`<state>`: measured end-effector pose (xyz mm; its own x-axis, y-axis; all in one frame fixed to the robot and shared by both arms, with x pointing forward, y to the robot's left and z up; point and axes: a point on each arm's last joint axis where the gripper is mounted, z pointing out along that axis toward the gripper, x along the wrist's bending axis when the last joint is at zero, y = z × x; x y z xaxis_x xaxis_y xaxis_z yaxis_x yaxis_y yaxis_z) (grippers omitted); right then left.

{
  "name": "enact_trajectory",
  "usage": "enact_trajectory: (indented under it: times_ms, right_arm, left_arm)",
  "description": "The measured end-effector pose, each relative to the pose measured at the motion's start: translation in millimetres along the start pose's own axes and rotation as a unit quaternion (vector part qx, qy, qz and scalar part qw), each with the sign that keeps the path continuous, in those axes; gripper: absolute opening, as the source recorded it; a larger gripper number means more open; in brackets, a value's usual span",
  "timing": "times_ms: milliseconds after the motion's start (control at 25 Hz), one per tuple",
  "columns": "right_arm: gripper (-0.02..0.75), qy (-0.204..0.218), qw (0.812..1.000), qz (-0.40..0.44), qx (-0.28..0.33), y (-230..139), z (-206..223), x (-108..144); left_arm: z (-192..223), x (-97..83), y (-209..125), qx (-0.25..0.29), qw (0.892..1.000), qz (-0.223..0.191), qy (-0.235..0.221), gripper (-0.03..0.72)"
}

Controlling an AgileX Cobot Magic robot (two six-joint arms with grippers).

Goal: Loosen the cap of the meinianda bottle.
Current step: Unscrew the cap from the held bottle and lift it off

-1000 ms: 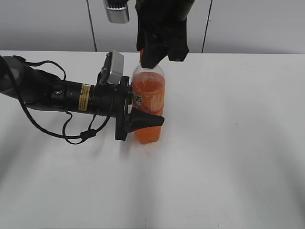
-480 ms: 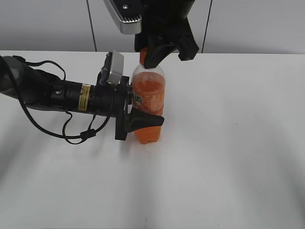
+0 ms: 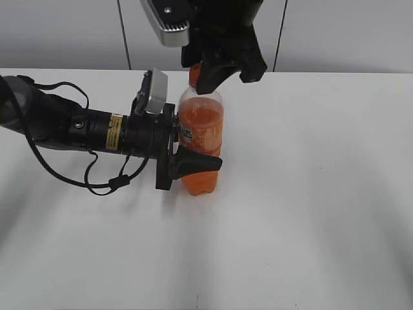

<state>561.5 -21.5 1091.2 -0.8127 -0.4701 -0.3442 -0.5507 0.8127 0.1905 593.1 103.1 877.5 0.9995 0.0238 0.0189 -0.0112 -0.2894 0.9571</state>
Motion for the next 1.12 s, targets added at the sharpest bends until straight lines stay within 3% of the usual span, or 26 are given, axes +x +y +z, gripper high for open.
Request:
enact_trajectory:
  times_ms: [240,440,720,960,1040,1120]
  right_arm:
    - [0.438,0.002,1.0,0.013,-0.011,2,0,0]
    - [0.461,-0.004,0.999,0.045,-0.015,3,-6,1]
    - [0.463,-0.036,0.979,0.194,-0.046,12,-37,-2]
    - [0.463,-0.032,0.936,0.348,-0.054,12,-40,-2]
    - [0.463,-0.028,0.904,0.423,-0.056,12,-40,-2]
    - [0.463,-0.023,0.857,0.511,-0.059,12,-41,-2]
  left_arm:
    - [0,-0.6,0,0.0,1.0,0.001,-0.003,0.421]
    - [0,-0.5,0,0.0,1.0,0.001,-0.003,0.421]
    - [0,-0.5,0,0.0,1.0,0.001,-0.003,0.421]
    - [0,-0.6,0,0.001,1.0,0.001,-0.004,0.421]
    - [0,-0.6,0,0.001,1.0,0.001,-0.004,0.421]
    - [0,-0.6,0,0.001,1.0,0.001,-0.004,0.421]
